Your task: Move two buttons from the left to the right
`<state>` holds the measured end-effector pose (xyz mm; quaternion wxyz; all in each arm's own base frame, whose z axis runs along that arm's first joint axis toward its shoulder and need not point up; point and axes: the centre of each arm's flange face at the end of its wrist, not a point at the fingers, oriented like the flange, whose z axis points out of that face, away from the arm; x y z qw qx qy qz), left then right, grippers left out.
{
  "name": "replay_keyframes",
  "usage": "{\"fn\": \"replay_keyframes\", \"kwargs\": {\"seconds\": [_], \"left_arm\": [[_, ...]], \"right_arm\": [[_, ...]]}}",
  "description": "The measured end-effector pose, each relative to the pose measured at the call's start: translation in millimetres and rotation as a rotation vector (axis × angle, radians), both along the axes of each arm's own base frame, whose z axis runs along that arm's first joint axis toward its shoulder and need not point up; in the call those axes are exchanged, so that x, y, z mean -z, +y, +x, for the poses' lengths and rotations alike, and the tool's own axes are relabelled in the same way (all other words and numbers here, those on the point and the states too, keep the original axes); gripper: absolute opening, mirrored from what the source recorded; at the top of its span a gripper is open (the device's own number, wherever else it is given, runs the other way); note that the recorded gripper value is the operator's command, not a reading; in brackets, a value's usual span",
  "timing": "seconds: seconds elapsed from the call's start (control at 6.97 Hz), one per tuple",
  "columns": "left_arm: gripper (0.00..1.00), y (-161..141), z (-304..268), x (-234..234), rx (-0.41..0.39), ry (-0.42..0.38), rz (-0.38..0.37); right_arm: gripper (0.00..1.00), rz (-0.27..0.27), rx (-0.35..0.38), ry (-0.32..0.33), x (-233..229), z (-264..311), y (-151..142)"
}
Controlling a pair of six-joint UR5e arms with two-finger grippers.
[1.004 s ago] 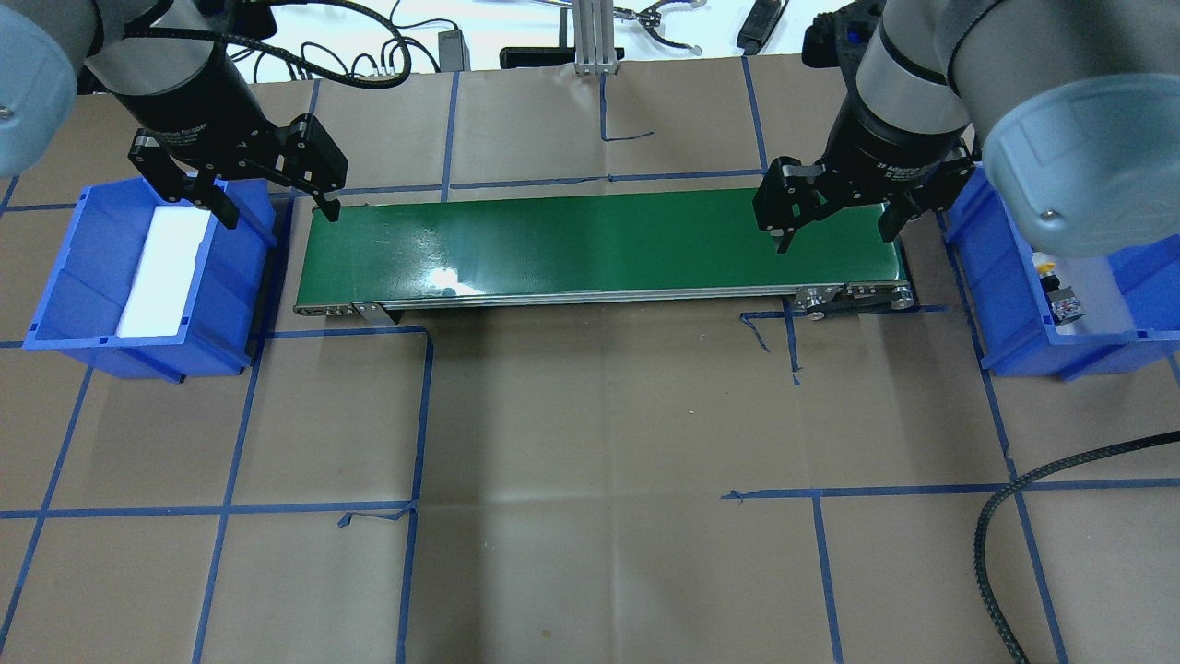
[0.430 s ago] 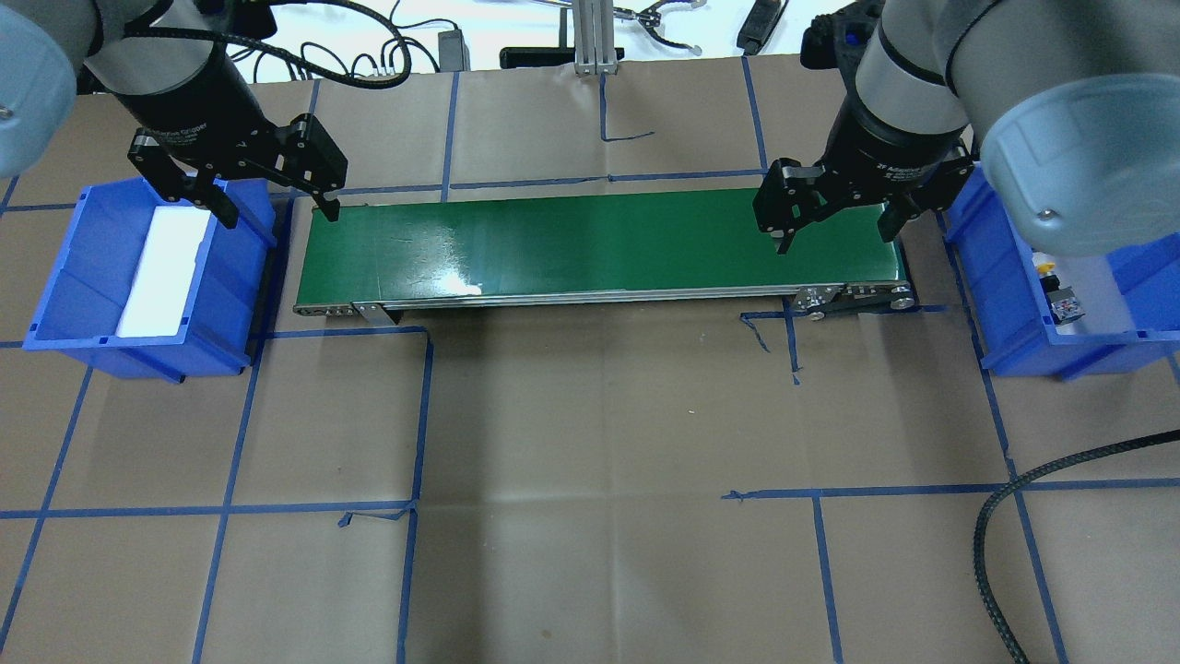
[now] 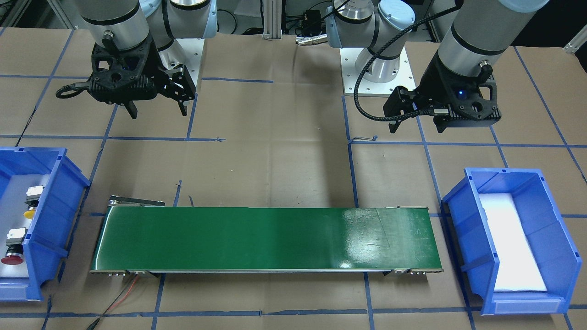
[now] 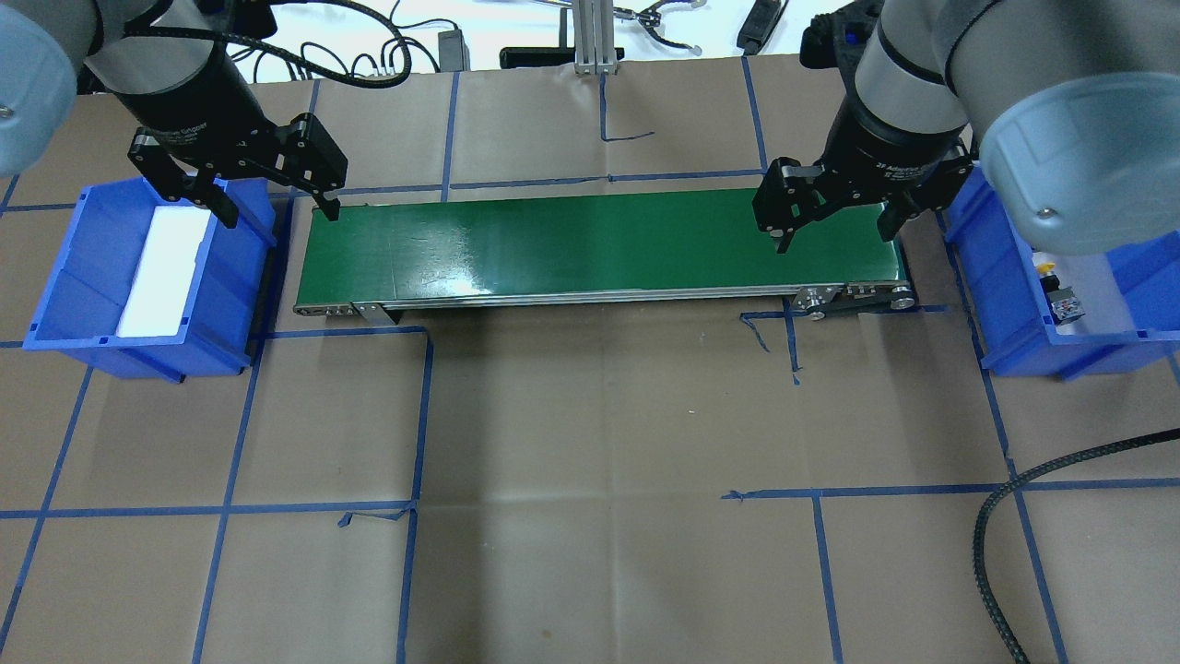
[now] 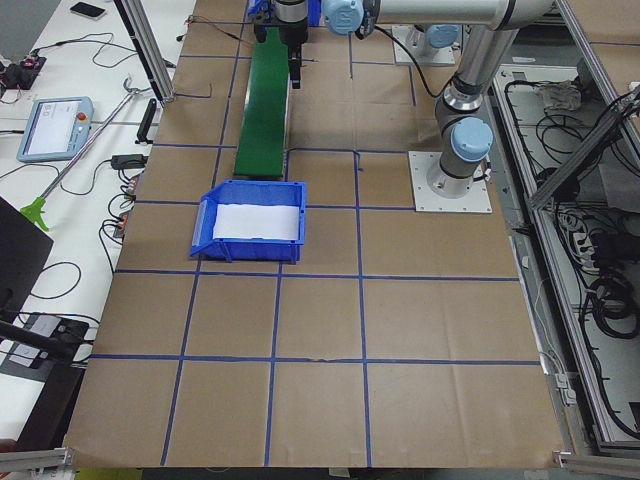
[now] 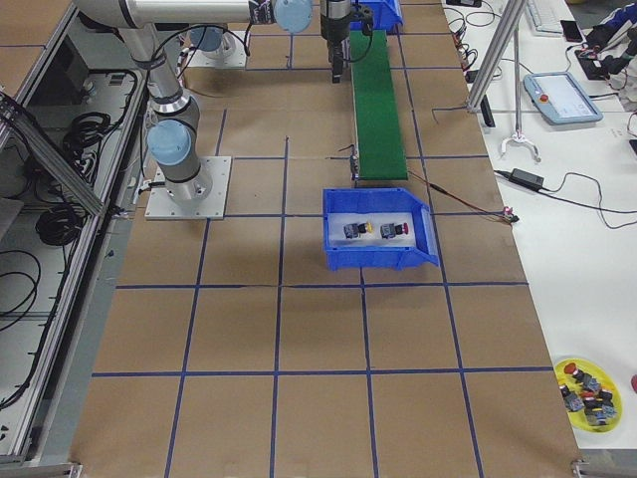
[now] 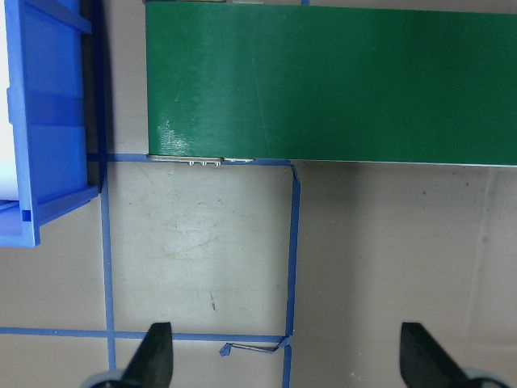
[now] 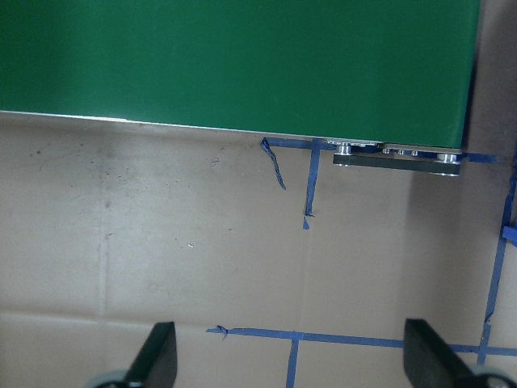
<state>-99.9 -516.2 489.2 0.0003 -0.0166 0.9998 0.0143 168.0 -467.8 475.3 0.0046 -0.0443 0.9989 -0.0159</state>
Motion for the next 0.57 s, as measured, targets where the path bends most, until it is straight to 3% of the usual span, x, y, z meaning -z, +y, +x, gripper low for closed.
{"fn": "replay_keyframes", "kwargs": {"seconds": [0.57], "left_arm": [[1.0, -0.1, -0.2, 0.0, 0.0, 0.0, 0.0]], "right_arm": [[1.0, -0.001, -0.001, -0.001, -1.0, -0.1, -0.9]]}}
